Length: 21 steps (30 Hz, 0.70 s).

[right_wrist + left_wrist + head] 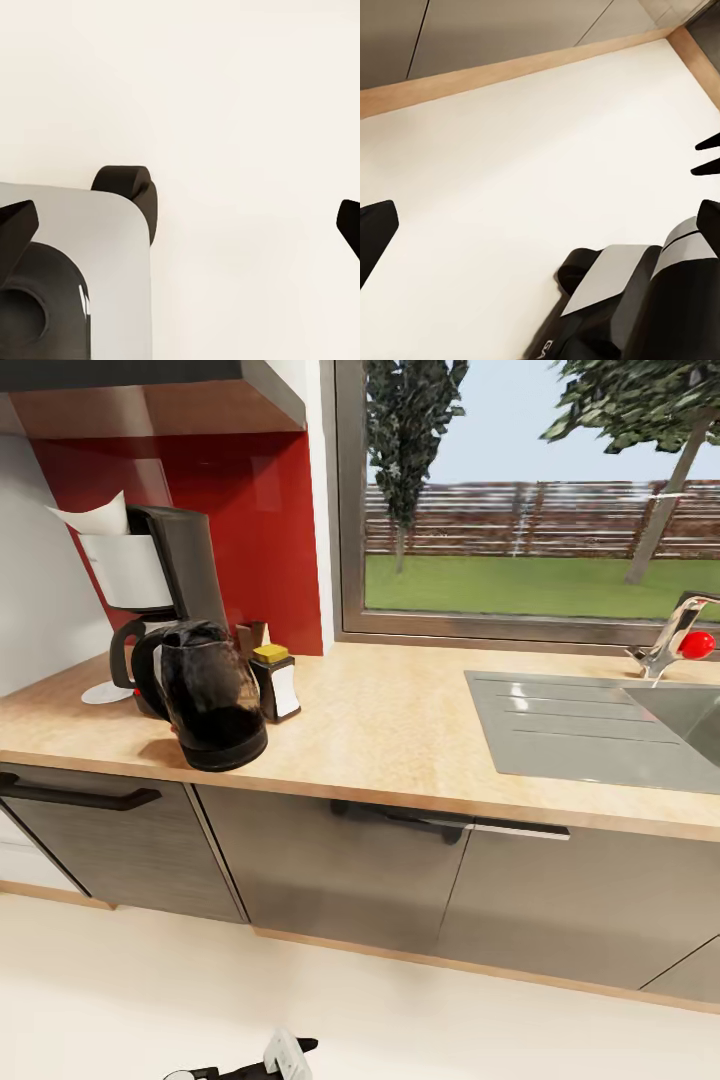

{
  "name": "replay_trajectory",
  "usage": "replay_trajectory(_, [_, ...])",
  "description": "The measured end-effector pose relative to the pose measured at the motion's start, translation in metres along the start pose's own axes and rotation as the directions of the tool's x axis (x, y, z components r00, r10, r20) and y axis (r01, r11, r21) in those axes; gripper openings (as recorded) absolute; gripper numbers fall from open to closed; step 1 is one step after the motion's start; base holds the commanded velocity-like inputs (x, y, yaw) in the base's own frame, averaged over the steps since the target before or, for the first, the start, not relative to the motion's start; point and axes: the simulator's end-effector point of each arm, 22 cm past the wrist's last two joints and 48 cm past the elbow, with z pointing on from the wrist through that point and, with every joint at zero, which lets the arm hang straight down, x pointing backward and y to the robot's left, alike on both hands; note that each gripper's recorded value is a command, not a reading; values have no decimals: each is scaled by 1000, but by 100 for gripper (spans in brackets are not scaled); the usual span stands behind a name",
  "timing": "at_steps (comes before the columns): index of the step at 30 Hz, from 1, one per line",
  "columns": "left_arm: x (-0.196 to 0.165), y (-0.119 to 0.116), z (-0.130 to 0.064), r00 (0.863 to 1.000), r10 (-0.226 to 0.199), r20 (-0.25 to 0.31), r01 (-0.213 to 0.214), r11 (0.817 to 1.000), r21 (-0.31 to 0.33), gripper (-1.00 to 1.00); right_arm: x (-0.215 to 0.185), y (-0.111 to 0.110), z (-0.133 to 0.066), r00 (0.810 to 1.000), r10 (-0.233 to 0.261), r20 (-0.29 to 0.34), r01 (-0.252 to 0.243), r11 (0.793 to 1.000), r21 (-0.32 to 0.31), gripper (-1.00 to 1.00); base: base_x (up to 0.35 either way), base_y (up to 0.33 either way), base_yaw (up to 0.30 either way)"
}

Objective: Set up a coffee station on the kitchen countertop: keep the coffee maker on the countertop, move the bottle of coffee from the kitchen shelf to the counter next to the coffee maker, place a paper coffee filter on top of the coffee maker, put the saucer next to the coffee maker with the coffee cup on the saucer, and place the electric kettle next to the coffee maker.

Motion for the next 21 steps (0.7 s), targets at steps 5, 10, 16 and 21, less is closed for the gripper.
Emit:
replay_trajectory(5, [0,0,0,1000,0,0,0,1000,0,100,0,0,0,1000,0,0,0,1000,0,100,0,0,-170])
replay_trajectory(10, [0,0,0,1000,-1,-1,1,1000,0,100,0,0,0,1000,0,0,0,1000,0,100,0,0,-246])
replay_trajectory(16, [0,0,0,1000,-1,-1,1,1000,0,100,0,0,0,1000,1,1,-1,1000,0,100,0,0,-270])
replay_trajectory(21, [0,0,1,1000,-1,-1,2,1000,1,100,0,0,0,1000,1,1,-1,1000,1,100,0,0,-275])
